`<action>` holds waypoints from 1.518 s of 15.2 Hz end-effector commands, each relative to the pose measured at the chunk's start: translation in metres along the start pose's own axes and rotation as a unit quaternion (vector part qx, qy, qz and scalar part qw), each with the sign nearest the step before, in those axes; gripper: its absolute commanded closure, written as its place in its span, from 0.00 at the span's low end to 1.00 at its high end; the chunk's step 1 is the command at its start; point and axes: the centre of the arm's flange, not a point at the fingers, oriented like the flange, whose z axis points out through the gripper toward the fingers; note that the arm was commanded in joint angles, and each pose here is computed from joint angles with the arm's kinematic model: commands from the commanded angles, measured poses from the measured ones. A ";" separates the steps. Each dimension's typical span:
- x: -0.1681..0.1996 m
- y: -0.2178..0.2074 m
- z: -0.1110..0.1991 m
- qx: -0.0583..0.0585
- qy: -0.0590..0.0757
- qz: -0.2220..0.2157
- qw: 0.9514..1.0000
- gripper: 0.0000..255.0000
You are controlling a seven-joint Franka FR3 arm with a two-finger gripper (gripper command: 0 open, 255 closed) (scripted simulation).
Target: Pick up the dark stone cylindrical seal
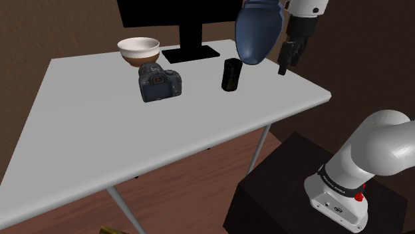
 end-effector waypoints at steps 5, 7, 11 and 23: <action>0.043 -0.061 -0.024 0.001 0.016 -0.009 1.000 0.00; 0.057 -0.081 -0.032 0.001 0.021 -0.012 1.000 0.00; 0.084 -0.121 -0.049 0.002 0.032 -0.019 0.999 0.00; 0.106 -0.153 -0.023 0.002 0.040 -0.023 0.999 0.00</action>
